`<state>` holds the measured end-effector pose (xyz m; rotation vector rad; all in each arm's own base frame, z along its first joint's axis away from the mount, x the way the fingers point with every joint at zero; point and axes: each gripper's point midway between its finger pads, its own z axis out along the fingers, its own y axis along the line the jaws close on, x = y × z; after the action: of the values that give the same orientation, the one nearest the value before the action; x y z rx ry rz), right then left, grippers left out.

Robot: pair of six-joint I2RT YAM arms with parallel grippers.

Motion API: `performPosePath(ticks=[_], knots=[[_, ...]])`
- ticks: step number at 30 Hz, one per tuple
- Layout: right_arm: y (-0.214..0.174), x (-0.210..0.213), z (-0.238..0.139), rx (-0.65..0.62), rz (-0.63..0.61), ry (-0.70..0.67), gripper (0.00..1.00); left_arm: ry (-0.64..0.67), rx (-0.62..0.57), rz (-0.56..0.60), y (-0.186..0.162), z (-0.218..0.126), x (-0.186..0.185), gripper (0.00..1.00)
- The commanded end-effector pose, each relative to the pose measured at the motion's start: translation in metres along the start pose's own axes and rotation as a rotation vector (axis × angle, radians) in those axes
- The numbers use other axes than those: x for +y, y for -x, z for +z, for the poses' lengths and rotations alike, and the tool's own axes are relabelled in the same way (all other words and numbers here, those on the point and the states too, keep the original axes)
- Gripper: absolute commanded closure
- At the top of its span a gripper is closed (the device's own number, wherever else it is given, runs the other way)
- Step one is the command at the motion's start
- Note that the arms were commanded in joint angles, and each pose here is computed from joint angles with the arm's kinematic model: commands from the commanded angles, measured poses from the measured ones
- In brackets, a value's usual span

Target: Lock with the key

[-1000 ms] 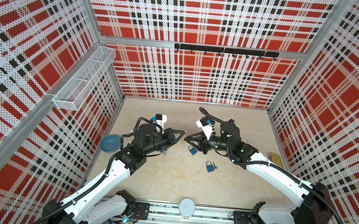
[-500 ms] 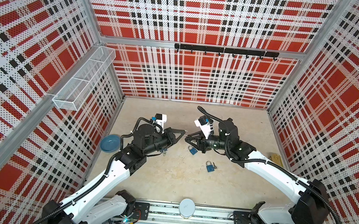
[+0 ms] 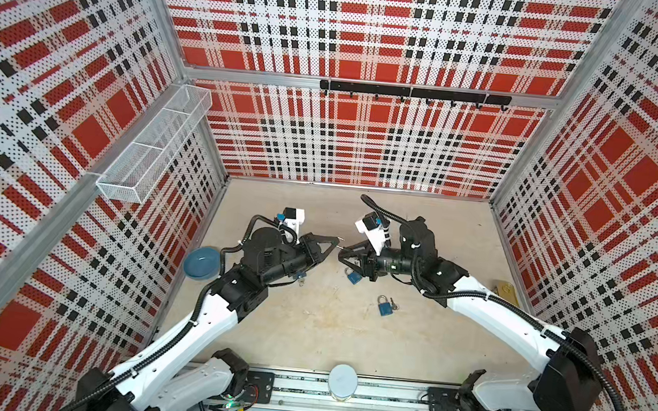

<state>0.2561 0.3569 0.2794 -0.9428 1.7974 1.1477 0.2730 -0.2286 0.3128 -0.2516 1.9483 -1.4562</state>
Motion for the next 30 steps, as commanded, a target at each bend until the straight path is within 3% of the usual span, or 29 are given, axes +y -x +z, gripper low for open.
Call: performPosePath(ticks=[1,30], knots=[[0.017,0.007,-0.005,-0.045,-0.042,0.006,0.66,-0.076,-0.040,0.019,0.012,-0.009,-0.025,1.00],[0.033,0.012,-0.012,-0.088,-0.062,0.004,0.67,-0.043,-0.012,0.014,0.005,-0.007,-0.011,1.00]])
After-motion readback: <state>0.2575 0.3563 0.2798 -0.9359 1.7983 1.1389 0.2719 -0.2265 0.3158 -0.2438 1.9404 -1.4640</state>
